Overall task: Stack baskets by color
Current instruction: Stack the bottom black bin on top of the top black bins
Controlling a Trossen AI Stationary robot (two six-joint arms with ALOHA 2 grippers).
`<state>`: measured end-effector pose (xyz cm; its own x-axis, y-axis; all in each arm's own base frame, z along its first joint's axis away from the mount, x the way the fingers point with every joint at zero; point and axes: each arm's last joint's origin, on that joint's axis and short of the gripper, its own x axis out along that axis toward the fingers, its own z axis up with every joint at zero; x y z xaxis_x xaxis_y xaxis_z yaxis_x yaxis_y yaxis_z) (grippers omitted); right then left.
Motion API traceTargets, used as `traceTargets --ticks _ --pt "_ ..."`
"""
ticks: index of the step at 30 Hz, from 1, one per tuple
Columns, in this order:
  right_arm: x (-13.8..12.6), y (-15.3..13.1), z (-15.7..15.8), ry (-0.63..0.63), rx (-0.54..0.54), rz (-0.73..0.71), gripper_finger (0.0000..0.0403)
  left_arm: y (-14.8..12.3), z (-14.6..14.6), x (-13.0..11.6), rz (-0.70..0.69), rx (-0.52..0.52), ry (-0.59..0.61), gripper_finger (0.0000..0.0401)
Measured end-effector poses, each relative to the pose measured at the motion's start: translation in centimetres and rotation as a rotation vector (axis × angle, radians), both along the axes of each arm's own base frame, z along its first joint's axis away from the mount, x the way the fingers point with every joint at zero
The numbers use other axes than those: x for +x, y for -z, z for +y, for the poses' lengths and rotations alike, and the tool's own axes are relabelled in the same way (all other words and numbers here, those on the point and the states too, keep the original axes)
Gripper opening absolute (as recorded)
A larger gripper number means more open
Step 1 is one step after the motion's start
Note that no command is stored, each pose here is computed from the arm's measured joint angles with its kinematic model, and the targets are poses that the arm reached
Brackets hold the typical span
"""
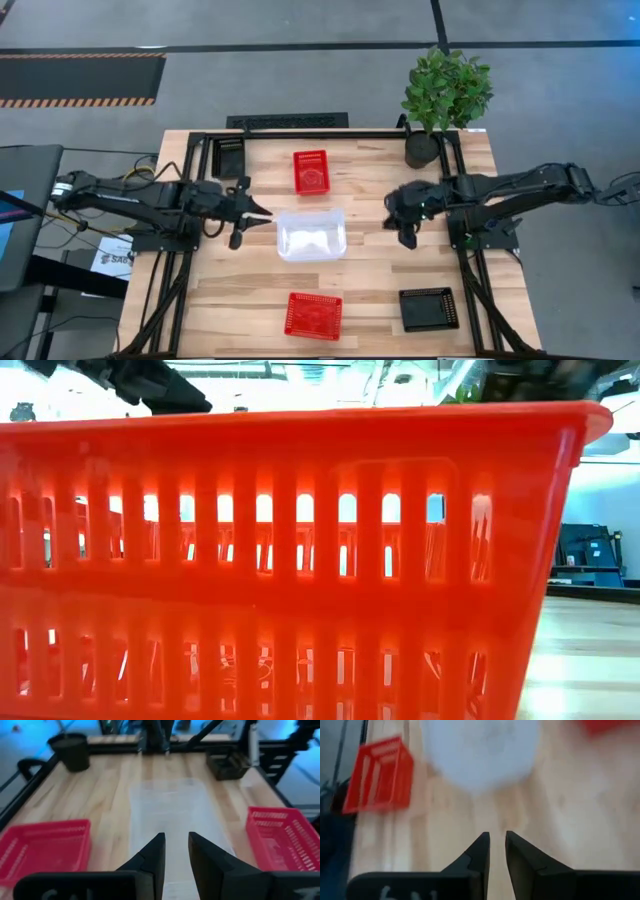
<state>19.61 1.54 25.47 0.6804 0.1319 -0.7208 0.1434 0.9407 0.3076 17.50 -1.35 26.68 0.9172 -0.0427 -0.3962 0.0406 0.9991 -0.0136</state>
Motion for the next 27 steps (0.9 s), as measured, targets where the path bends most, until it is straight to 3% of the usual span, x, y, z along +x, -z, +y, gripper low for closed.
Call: traceTargets --ticks 5,11,15,23,27 --pt "-1.7 1.0 2.9 0.009 0.136 0.203 0.0078 2.0 -0.1 -0.4 -0.087 0.027 0.046 0.0071" --pt "-3.1 1.1 6.4 -0.048 0.212 0.275 0.0077 2.9 0.0 -0.4 -0.132 0.091 0.052 0.0071" --pt "-3.6 1.3 8.0 -0.112 0.207 0.302 0.0077 3.0 0.0 -0.4 -0.131 0.116 0.033 0.0071" --pt "-3.8 2.6 10.6 -0.344 0.080 0.316 0.0078 2.9 0.1 -0.4 -0.138 0.126 0.008 0.0071" --pt "-3.4 3.5 11.0 -0.353 0.056 0.362 0.0094 2.9 0.1 -0.4 -0.138 0.146 0.007 0.0071"
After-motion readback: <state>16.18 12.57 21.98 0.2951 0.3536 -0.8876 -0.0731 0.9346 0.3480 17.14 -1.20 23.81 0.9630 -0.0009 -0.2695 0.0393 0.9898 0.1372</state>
